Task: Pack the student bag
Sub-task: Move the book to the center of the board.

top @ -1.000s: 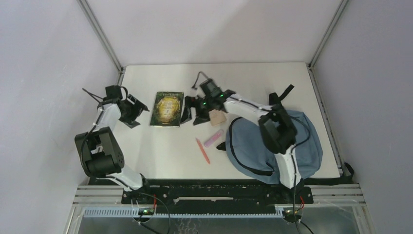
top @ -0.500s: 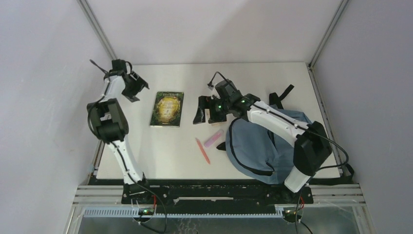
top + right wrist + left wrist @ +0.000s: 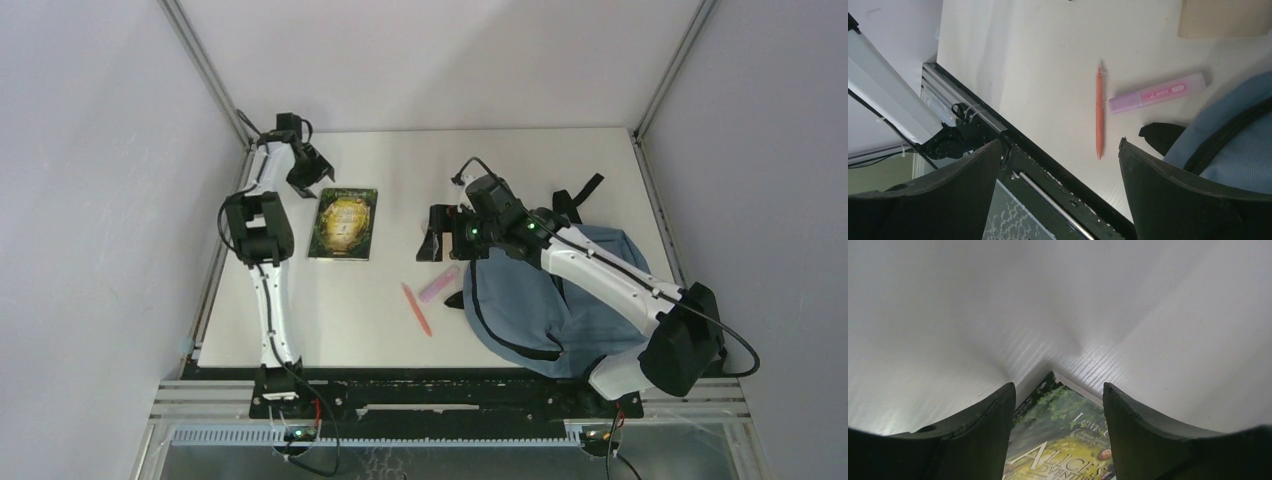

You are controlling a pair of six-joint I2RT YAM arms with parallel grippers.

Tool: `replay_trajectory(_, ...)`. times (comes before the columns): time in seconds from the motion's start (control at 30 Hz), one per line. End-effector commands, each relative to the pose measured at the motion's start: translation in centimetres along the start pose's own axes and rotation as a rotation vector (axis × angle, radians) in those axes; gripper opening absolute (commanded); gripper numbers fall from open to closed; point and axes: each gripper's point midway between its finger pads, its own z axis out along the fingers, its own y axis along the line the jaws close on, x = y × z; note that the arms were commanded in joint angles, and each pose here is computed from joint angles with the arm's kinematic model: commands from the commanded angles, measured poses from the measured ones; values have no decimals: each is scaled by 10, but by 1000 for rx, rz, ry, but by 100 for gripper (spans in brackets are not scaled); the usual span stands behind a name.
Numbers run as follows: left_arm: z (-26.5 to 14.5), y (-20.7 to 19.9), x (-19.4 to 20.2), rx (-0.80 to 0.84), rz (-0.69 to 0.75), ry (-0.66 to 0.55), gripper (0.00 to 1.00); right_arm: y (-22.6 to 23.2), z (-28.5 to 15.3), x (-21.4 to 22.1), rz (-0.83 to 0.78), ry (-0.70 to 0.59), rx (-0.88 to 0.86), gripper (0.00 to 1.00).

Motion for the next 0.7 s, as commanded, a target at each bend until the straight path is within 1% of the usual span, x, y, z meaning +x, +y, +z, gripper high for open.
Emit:
replay_trajectory(0.0, -6, -42, 20, 76, 113, 28, 69, -6, -9, -2, 14, -50, 29, 95)
replay_trajectory(0.03, -6, -44, 24, 83, 140, 38, 69, -10, -9, -2, 18, -49, 38, 95)
replay_trajectory(0.1, -7, -58, 45, 109, 225, 67, 69, -18, -8, -2, 22, -44, 55, 95)
replay_trajectory(0.3, -15, -67, 82, 151, 398, 125, 70, -32, -4, -8, 29, -53, 75, 95)
replay_trajectory(0.43, -25, -68, 107, 161, 472, 160, 70, -33, 1, -19, 38, -77, 51, 95)
replay_trajectory(0.53, -31, -61, 129, 160, 509, 194, 71, -34, 8, -27, 54, -89, 33, 95)
replay_trajectory(0.67, -53, -54, 135, 173, 515, 181, 71, -30, 22, -31, 68, -73, 13, 95)
